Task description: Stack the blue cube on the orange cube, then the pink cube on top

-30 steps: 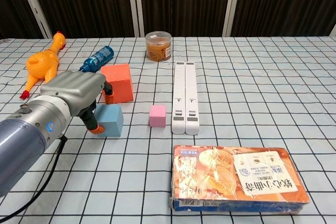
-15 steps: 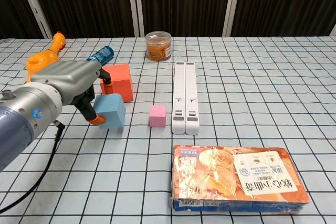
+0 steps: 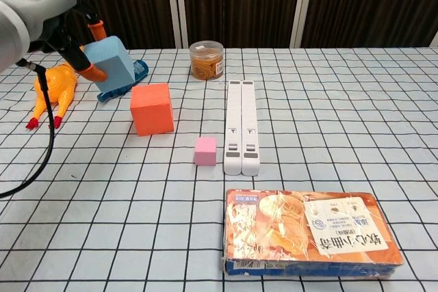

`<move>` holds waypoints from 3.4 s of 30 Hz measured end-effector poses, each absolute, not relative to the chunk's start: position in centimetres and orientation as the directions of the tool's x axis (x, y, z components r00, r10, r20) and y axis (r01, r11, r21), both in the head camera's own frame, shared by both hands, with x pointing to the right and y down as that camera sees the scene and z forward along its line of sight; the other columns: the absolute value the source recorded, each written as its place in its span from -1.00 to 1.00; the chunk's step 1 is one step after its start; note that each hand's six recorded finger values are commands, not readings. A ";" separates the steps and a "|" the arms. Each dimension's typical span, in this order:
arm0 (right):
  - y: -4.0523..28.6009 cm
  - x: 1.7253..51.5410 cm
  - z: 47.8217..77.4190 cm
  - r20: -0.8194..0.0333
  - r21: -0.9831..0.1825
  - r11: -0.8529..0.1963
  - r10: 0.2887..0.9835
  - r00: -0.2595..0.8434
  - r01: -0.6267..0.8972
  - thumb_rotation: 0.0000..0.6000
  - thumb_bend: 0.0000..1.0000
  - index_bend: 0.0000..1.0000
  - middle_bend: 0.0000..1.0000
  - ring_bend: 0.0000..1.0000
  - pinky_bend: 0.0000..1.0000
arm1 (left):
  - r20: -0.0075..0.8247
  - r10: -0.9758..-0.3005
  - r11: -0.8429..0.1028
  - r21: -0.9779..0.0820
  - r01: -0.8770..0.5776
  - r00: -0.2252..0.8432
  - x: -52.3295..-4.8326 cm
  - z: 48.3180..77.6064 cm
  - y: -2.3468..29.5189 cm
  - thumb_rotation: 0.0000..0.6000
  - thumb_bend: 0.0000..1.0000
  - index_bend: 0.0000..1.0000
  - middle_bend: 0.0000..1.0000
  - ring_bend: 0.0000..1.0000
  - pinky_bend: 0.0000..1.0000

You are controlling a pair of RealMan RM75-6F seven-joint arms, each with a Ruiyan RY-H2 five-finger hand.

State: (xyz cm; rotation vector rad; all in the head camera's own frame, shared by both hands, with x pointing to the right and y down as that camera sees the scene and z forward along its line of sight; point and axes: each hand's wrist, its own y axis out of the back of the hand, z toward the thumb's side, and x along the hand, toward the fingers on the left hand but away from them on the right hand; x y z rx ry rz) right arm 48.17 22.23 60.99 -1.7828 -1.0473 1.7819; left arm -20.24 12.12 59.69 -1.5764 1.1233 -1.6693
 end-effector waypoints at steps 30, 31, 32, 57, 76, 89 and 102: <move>22.3 48.6 61.1 -0.676 -0.731 -0.644 0.728 -0.112 0.226 1.00 -0.92 -0.76 -0.91 -0.79 -0.57 | 0.538 -0.834 -0.548 -0.834 0.065 -0.120 -19.6 62.4 7.8 1.00 -0.23 -0.11 0.99 0.66 0.67; 22.3 48.7 61.1 -0.677 -0.730 -0.645 0.727 -0.114 0.226 1.00 -0.92 -0.76 -0.91 -0.79 -0.57 | 0.539 -0.834 -0.548 -0.833 0.070 -0.113 -19.5 62.6 7.7 1.00 -0.23 -0.11 0.99 0.66 0.67; 22.3 48.7 61.0 -0.677 -0.730 -0.645 0.727 -0.115 0.226 1.00 -0.92 -0.76 -0.91 -0.79 -0.57 | 0.539 -0.835 -0.548 -0.833 0.078 -0.111 -19.4 62.7 7.7 1.00 -0.23 -0.11 0.99 0.66 0.67; 22.3 48.8 61.0 -0.680 -0.729 -0.648 0.722 -0.125 0.221 1.00 -0.92 -0.75 -0.91 -0.79 -0.57 | 0.592 -0.800 -0.598 -0.801 0.045 -0.097 -18.8 65.0 6.8 1.00 -0.23 -0.12 0.98 0.65 0.66; 22.3 48.9 61.1 -0.682 -0.728 -0.650 0.720 -0.128 0.220 1.00 -0.92 -0.75 -0.91 -0.79 -0.57 | 0.612 -0.782 -0.619 -0.785 0.033 -0.116 -18.6 66.3 6.3 1.00 -0.23 -0.12 0.98 0.65 0.66; 22.3 49.0 61.1 -0.680 -0.729 -0.648 0.721 -0.133 0.221 1.00 -0.92 -0.75 -0.91 -0.79 -0.57 | 0.610 -0.785 -0.618 -0.784 0.063 -0.105 -18.1 66.9 6.3 1.00 -0.23 -0.13 0.98 0.65 0.65; 22.3 49.1 61.0 -0.680 -0.729 -0.647 0.721 -0.134 0.223 1.00 -0.92 -0.75 -0.91 -0.79 -0.57 | 0.616 -0.782 -0.622 -0.780 0.067 -0.093 -17.5 67.4 6.6 1.00 -0.23 -0.14 0.98 0.64 0.65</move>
